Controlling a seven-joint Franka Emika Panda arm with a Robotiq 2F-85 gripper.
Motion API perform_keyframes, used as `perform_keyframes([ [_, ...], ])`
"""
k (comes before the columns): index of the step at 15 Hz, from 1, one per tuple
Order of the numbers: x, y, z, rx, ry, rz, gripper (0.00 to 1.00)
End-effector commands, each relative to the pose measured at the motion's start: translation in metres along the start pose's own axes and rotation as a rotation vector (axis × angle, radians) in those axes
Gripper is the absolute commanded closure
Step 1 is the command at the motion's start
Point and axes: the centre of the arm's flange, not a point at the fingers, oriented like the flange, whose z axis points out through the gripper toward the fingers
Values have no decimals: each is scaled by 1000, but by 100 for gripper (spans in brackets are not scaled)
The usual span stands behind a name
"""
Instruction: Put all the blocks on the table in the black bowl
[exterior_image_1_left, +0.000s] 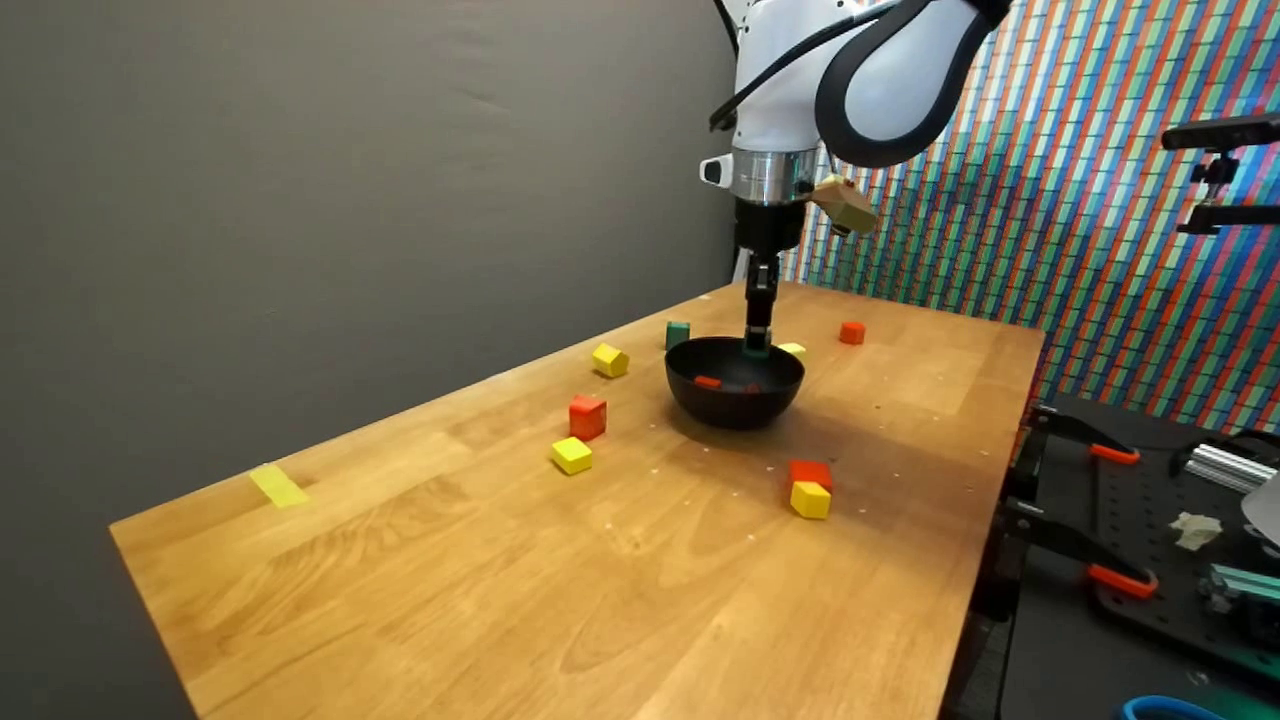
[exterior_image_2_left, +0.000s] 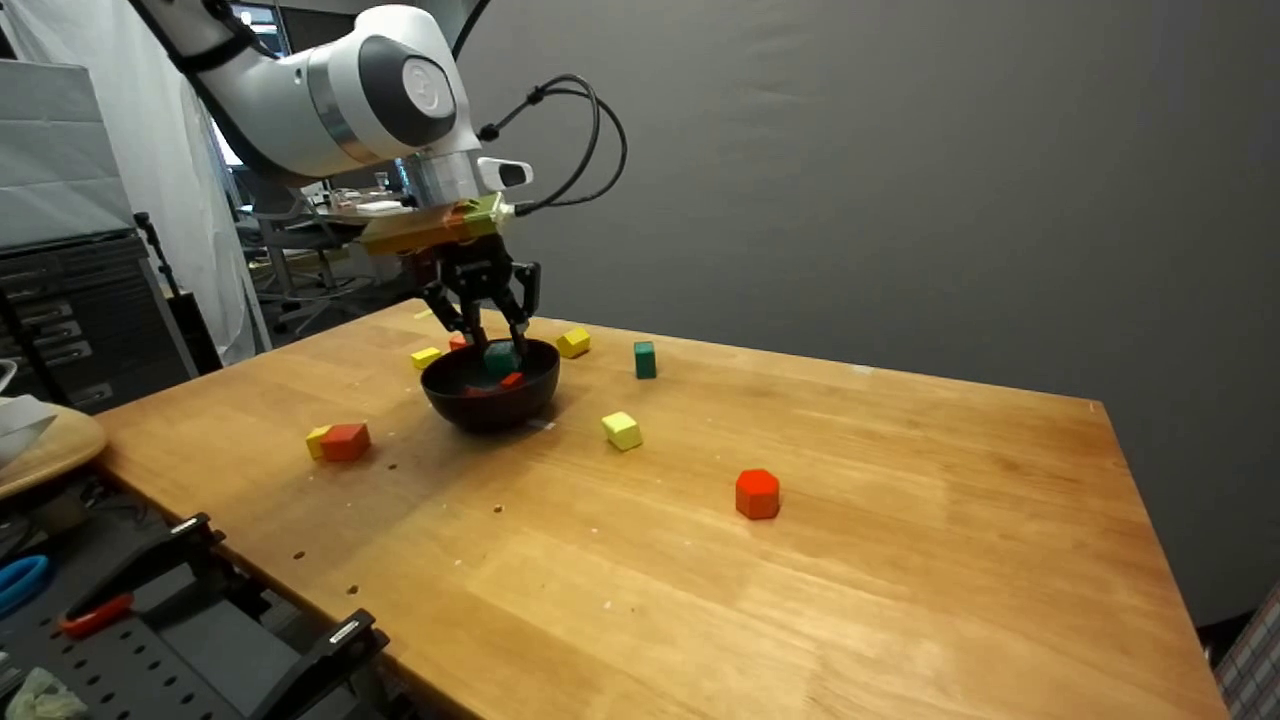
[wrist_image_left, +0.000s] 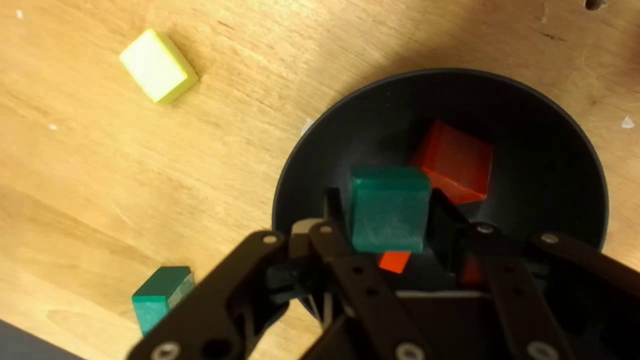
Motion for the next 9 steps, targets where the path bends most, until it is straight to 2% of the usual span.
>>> perform_keyframes([
  [1, 2, -5, -4, 59, 14, 31, 22],
  [2, -5, -10, -15, 84, -4, 51, 13],
  [4, -18, -22, -36, 132, 0, 64, 1],
  [7, -45, -48, -63, 162, -16, 63, 0],
  [9, -62, -67, -62, 199, -37, 43, 0],
])
